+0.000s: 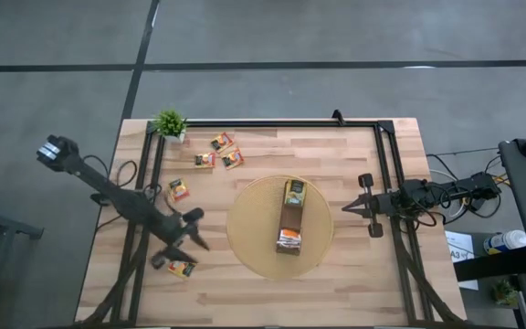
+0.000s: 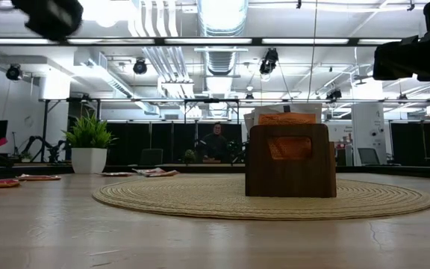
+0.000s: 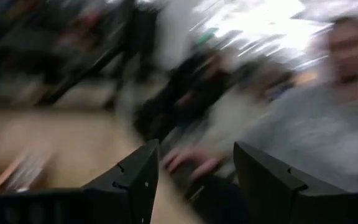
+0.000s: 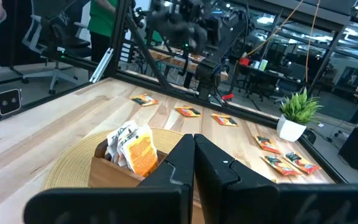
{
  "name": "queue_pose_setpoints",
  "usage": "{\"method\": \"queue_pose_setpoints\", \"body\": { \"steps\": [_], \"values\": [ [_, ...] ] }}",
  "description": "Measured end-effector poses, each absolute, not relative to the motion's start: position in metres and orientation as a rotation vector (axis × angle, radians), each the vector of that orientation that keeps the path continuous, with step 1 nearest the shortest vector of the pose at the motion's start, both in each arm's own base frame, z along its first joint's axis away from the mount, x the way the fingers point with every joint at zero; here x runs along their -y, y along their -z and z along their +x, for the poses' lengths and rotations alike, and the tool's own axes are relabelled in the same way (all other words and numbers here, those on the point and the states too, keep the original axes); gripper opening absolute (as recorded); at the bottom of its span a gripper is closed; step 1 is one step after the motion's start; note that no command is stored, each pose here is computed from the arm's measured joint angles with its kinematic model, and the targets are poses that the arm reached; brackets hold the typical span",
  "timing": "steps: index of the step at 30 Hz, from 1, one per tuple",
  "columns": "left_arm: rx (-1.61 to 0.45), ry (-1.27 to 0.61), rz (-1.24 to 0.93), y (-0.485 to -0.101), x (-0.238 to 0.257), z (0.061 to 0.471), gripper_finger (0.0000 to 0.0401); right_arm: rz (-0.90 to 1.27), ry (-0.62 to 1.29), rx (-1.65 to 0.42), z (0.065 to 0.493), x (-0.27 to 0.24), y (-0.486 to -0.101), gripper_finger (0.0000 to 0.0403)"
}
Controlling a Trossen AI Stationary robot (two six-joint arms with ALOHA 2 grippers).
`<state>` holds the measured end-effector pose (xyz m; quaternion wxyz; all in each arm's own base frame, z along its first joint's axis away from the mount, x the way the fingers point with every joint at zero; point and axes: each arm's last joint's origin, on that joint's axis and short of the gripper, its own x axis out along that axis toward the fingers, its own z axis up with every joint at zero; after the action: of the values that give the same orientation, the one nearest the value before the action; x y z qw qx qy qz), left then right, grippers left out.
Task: Pick & Place Tea
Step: Put the orange tea bag into the middle section of the wooden organizer
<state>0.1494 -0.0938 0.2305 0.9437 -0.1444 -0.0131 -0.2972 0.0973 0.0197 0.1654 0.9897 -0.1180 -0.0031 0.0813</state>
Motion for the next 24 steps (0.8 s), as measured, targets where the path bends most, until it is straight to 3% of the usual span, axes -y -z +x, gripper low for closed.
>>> {"method": "queue_pose_setpoints", "body": {
  "steps": [7,16,24],
  "values": [
    [-0.479,0.132,-0.361,-0.237,0.115,0.173,0.0202,-0.237,-0.163,0.006,0.097,-0.02,-0.165,0.0008],
    [-0.797,-0.138,-0.572,-0.246,0.153,0.196,0.0202,-0.237,-0.163,0.006,0.097,-0.02,-0.165,0.0008],
    [-1.126,-0.453,-0.721,-0.214,0.179,0.187,0.0202,-0.237,-0.163,0.006,0.097,-0.02,-0.165,0.0008]
  ]
}}
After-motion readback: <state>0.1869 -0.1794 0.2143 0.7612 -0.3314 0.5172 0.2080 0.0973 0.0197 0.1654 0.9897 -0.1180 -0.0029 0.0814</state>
